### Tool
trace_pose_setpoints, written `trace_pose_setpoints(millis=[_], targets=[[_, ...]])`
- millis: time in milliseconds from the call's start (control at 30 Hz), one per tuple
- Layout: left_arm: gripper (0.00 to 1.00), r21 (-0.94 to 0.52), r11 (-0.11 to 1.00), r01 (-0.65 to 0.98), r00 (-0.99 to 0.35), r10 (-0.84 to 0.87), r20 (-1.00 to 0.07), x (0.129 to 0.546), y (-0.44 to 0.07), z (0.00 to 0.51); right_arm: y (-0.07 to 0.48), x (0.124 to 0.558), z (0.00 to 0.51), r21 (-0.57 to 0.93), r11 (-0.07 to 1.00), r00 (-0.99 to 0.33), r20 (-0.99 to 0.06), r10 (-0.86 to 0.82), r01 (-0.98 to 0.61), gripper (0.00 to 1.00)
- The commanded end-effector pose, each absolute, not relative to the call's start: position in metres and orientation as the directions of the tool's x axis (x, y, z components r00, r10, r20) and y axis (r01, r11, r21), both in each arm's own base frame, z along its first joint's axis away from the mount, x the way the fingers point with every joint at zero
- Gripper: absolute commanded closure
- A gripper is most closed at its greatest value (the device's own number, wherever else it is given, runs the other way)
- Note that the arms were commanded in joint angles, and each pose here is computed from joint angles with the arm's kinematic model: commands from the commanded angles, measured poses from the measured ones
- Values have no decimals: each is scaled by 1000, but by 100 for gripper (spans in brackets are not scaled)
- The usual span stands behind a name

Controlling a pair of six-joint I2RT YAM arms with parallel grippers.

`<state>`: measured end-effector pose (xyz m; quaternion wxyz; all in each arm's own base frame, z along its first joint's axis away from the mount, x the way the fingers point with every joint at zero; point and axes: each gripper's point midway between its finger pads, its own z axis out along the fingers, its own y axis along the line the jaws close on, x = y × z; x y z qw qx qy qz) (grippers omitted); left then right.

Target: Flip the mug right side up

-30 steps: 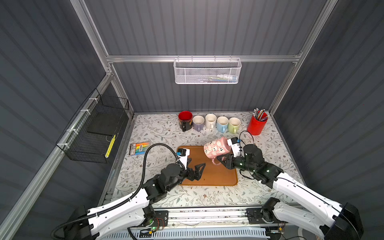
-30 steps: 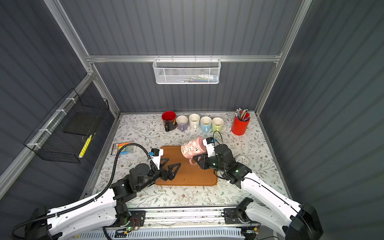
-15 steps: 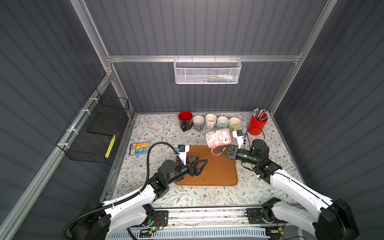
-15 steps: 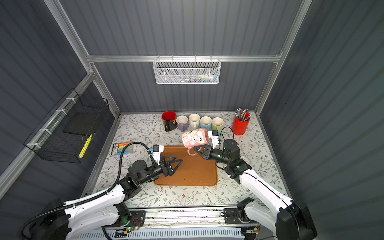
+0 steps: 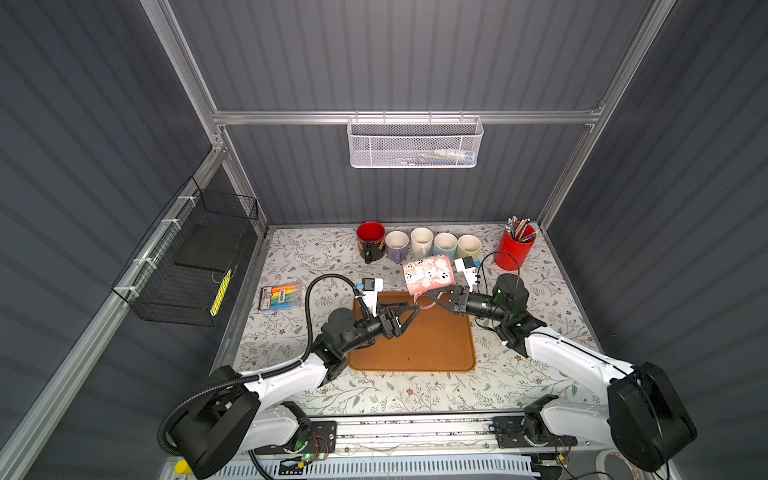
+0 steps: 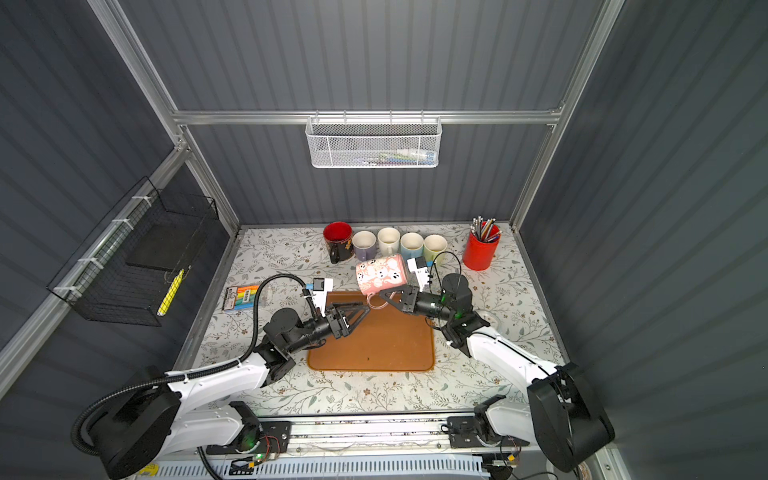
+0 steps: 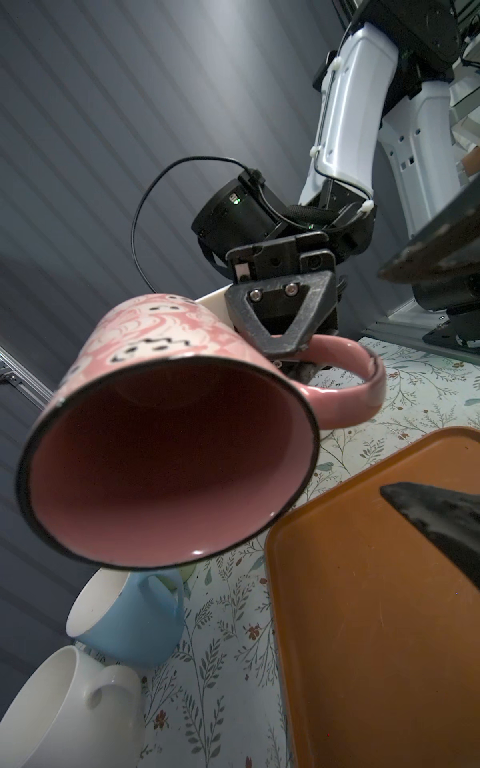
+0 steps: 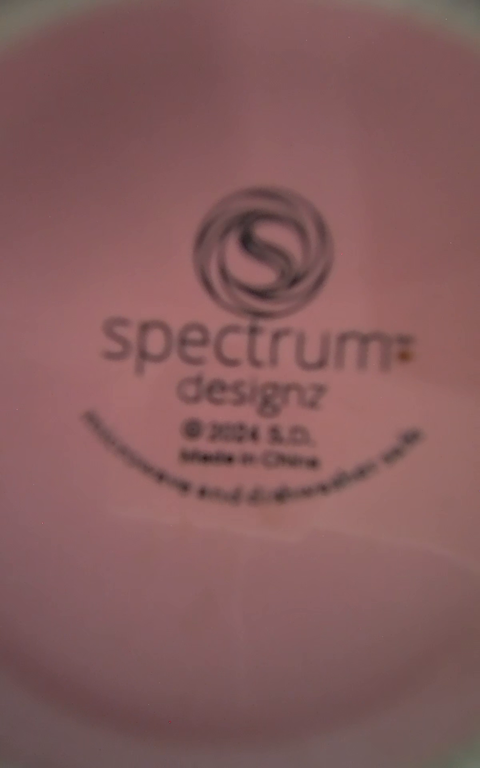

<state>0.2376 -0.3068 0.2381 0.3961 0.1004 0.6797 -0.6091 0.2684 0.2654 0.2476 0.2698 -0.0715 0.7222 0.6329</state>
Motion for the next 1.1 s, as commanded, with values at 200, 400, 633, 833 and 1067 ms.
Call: trace_pose_setpoints(millis=[200,400,633,833,1067], targets=[[41,-743,86,664,-675,-359,-644,239,-322,271,270,260,308,758,52,-728,-641,241,-650,100],[46,-728,84,680,-666,-345,-662,239,-325,278,270,258,308,757,44,-730,-643,232,-652,100],[57,-726,74,684,-668,-337,-664,240,-329,282,270,256,309,756,28,-732,-641,230,-654,100],[61,-728,64,683,-672,-337,-660,241,-331,283,272,254,309,756,18,-735,-641,221,-654,100],[58,-731,68,679,-675,-334,-658,245,-335,281,272,251,308,753,16,-733,-644,218,-657,100]])
